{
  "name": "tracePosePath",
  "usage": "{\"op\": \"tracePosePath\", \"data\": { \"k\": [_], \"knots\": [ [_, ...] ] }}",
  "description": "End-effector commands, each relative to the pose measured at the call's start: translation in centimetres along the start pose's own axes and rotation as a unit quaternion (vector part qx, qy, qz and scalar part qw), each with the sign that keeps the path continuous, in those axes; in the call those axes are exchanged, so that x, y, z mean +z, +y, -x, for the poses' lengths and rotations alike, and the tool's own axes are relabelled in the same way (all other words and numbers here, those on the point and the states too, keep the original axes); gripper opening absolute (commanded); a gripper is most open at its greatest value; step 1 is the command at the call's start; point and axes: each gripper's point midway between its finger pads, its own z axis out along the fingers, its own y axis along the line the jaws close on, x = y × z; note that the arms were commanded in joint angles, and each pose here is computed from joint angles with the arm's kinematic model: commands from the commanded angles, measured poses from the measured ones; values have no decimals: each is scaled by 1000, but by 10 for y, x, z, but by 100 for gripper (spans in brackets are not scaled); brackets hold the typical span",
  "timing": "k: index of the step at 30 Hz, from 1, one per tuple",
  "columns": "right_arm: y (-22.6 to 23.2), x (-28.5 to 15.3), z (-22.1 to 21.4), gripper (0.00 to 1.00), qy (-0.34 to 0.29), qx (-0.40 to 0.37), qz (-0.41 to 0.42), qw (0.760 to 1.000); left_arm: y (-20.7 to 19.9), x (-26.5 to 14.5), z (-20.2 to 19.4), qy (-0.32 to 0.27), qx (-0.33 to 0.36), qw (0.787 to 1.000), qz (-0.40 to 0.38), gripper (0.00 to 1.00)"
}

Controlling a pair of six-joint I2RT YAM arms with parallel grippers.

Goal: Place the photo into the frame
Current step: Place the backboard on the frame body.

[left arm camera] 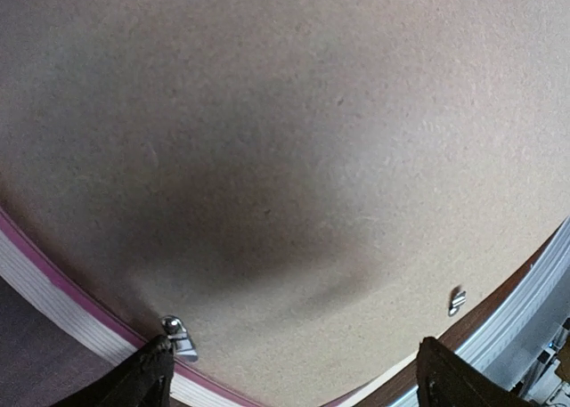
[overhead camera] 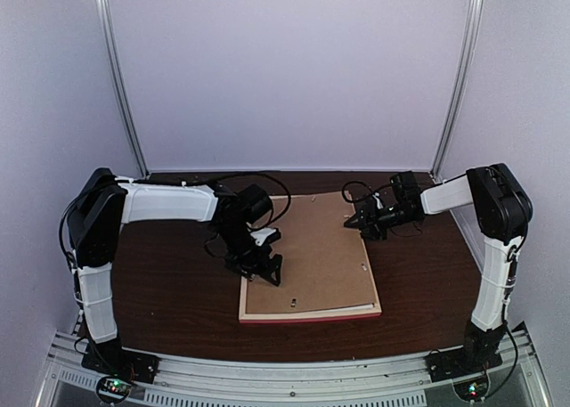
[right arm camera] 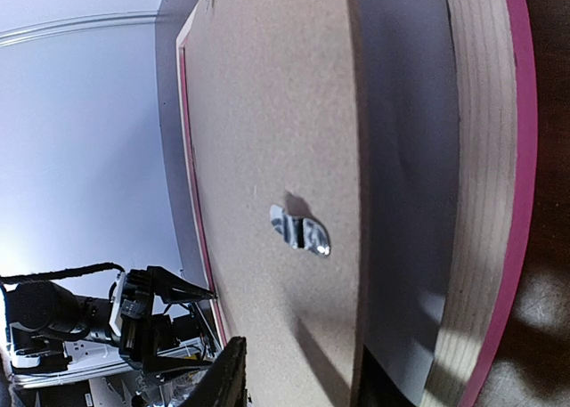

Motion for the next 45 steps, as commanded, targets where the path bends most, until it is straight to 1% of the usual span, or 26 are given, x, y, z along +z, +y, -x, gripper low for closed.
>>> {"op": "tracePosePath", "data": {
  "k": [1,7,12,18,30,39,45],
  "knots": [
    [20,-5,0,37,-7,-28,9,1000,-9,1,-12,19,-4,1000,-14,95],
    [18,-5,0,37,-7,-29,4,1000,-11,-5,-10,9,-3,1000,-12,95],
    [13,-6,-1,37,-4,-36,-19,999,-13,-21,1,-22,11,1000,-2,96],
    [9,-4,-2,40,3,-43,-41,998,-14,-41,16,-61,21,998,19,98],
    [13,2,-2,43,14,-61,-65,996,0,-73,39,-128,17,989,73,98],
    [10,10,-4,45,23,-63,-80,995,28,-75,47,-134,-14,986,94,98],
    [8,11,-5,49,26,-71,-105,992,36,-75,52,-138,-19,986,95,98]
  ]
}}
